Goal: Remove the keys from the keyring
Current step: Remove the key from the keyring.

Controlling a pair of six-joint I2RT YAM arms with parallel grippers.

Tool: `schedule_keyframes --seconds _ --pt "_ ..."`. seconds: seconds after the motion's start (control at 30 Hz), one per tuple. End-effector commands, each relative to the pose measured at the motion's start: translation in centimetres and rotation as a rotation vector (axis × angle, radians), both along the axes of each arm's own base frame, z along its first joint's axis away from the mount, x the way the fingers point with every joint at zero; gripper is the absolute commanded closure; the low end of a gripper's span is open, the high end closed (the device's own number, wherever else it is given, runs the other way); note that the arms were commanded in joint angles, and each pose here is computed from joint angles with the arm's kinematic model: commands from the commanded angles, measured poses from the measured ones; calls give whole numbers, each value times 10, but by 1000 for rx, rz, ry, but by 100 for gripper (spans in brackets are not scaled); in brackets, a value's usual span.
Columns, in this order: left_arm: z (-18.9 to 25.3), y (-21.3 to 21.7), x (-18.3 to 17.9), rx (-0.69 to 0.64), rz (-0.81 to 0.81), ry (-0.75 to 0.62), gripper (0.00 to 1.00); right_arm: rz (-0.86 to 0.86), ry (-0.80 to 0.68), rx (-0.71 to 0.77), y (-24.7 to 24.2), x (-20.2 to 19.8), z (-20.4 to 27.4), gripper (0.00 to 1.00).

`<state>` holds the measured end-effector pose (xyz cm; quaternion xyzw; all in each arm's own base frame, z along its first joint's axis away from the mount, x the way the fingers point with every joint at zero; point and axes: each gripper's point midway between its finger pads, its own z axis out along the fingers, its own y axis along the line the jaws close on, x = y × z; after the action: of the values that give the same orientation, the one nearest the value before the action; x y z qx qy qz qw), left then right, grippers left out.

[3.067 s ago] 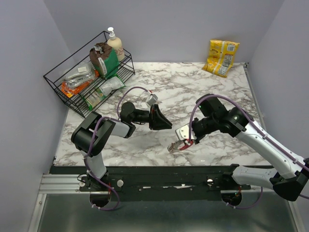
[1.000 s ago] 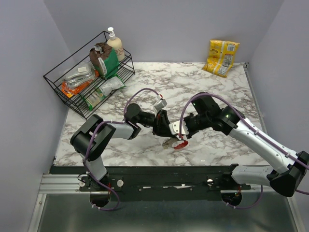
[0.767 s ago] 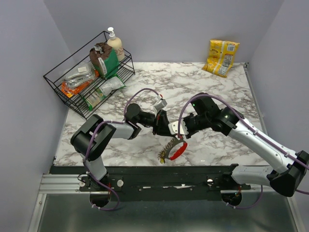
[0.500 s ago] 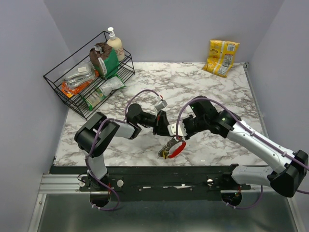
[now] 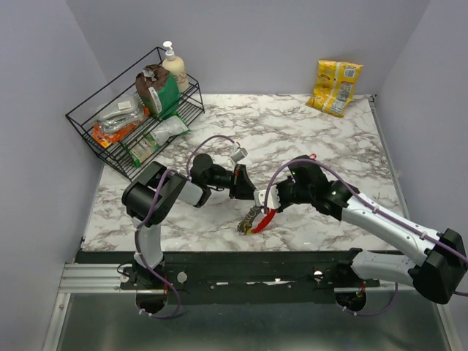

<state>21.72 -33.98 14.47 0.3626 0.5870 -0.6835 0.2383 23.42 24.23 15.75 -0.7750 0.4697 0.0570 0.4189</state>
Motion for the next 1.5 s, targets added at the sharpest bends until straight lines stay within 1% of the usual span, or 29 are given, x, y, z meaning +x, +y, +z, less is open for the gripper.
schedule_keyframes --seconds 0.0,0.17,0.2,0.3,0.57,0.6,0.67,0.73,0.8,0.9,1.17,1.47 --pt "34 -1 13 -189 44 -304 98 -58 -59 62 4 17 10 99" --pt "29 -4 20 -171 77 -301 99 -63 -57 75 5 17 3 99" --pt "22 -5 24 -148 90 -302 99 -61 -56 74 5 16 1 99" --pt "18 -6 28 -117 115 -303 99 -59 -46 81 5 14 0 99" --pt "15 -7 34 -105 141 -314 99 -76 -33 57 5 18 -12 99" --pt "10 -8 35 -82 147 -299 99 -82 -34 57 4 19 -12 99" --pt "11 -9 41 -63 178 -315 99 -85 -38 63 5 19 -11 99" --pt "0 -10 43 -15 189 -338 99 -86 -36 64 5 19 -11 99" --pt "-2 -10 47 8 210 -356 99 -87 -36 64 4 19 -12 99" --pt "-5 -10 52 27 235 -348 99 -92 -39 60 4 20 -14 99" --pt "-8 -10 56 44 252 -353 99 -102 -55 54 1 22 -15 99" --pt "-1 -9 55 36 256 -370 99 -108 -73 35 -3 24 -19 99"
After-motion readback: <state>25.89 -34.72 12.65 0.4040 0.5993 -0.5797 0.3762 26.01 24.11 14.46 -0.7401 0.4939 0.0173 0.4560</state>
